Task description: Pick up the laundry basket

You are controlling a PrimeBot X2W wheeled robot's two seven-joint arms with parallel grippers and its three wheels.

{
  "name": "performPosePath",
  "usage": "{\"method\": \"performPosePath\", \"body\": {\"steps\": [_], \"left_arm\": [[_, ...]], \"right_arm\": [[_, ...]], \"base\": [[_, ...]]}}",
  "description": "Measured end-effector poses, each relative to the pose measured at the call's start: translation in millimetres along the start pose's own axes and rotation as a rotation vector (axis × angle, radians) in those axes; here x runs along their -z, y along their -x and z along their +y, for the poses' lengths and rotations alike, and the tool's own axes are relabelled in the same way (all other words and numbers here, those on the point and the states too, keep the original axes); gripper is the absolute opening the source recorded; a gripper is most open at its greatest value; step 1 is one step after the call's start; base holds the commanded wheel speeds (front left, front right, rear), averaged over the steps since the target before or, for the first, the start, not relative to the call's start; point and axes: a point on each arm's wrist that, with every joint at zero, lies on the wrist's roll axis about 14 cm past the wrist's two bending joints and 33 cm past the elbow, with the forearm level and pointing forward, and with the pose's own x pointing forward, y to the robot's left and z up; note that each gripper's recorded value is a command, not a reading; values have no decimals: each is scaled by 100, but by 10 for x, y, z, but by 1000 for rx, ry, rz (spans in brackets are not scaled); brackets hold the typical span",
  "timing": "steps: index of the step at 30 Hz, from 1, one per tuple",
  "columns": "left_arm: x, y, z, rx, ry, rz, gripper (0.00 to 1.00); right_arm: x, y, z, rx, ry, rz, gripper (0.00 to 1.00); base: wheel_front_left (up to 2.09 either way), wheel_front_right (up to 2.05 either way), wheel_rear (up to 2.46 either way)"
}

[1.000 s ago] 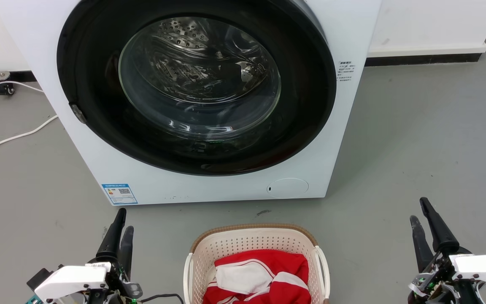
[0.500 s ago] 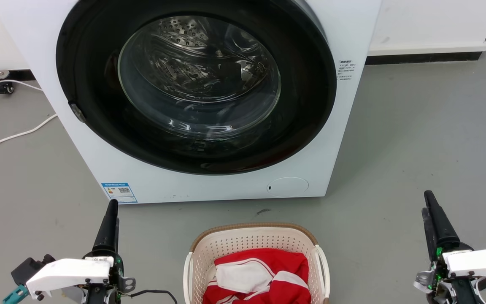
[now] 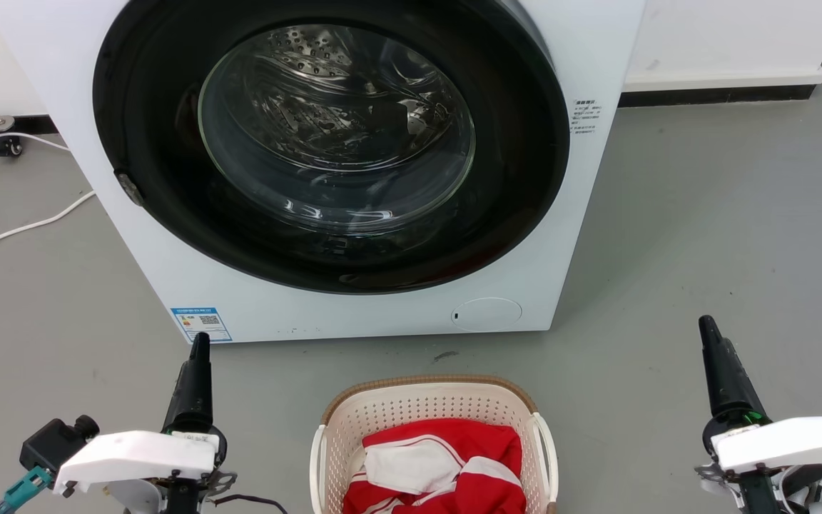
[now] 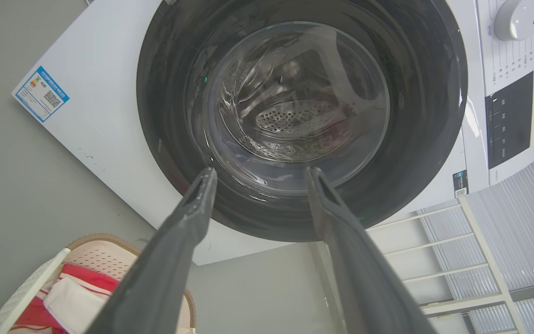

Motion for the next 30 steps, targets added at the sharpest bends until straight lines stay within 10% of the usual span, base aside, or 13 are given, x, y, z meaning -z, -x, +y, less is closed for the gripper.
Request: {"method": "performPosePath", "body": {"steps": [30], "left_arm": [[9,74,-114,42,-432,-44,100]], "right_arm": [[39,84,188,-79,452,-23,100]], "base": [[0,0,0]]}}
